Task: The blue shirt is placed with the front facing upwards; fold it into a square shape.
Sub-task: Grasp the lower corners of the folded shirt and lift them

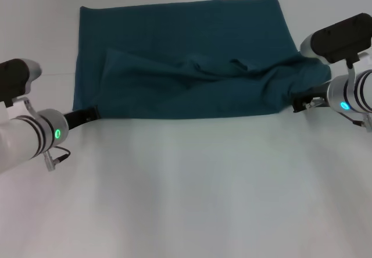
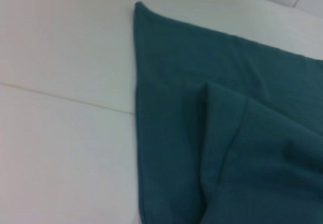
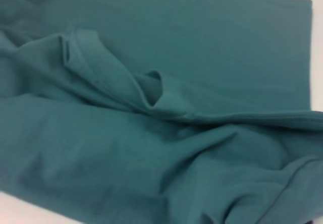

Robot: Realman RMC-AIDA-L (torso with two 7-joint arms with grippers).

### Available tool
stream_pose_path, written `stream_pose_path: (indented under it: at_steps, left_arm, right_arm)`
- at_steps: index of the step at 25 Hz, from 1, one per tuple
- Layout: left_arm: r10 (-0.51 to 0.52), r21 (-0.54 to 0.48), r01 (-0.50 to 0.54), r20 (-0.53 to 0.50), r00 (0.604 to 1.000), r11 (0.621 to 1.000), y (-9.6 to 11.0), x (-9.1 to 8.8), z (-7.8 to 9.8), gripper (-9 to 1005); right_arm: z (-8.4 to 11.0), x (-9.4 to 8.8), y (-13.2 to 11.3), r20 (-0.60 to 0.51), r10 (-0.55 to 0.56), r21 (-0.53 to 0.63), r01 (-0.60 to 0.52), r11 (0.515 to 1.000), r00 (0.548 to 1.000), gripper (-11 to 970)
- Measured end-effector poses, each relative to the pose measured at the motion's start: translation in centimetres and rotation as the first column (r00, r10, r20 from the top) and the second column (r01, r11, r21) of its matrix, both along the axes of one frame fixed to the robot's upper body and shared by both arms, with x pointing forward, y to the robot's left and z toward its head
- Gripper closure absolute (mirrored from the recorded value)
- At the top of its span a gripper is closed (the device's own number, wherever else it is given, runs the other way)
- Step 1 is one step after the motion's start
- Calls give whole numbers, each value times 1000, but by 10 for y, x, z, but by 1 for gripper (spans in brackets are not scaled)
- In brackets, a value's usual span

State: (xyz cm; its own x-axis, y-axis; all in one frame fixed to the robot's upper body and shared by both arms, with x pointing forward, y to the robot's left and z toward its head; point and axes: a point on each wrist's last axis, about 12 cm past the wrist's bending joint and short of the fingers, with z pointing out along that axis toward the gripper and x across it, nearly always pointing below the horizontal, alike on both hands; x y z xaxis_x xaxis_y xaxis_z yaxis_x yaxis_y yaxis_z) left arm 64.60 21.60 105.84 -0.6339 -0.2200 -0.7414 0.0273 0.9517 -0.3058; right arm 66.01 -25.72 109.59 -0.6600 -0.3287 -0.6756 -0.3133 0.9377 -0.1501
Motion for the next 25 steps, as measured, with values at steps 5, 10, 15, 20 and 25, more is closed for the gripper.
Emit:
stream_pose_path:
  at_steps: [5, 10, 15, 20, 25]
  left_arm:
    - [4, -16, -4, 13, 1000, 1000, 4, -4, 0, 907]
    - [32, -29, -31, 22, 999, 999, 8, -4, 0, 898]
    - [97, -96, -93, 30, 995, 991, 15, -3, 3, 889]
    - [116, -128, -112, 26, 993, 985, 18, -2, 5, 880]
    - [119, -141, -115, 20, 993, 983, 15, -1, 6, 799]
  right_arm:
    - [-1, -5, 4, -7, 13, -3, -13, 1000, 1000, 935]
    - [0, -7, 6, -5, 18, 3, -18, 1000, 1000, 934]
    - [0, -7, 5, -4, 17, 2, -17, 1000, 1000, 935]
    - [1, -7, 3, 2, 14, 0, -14, 1000, 1000, 935]
    - [1, -6, 3, 6, 14, -1, -14, 1000, 1000, 934]
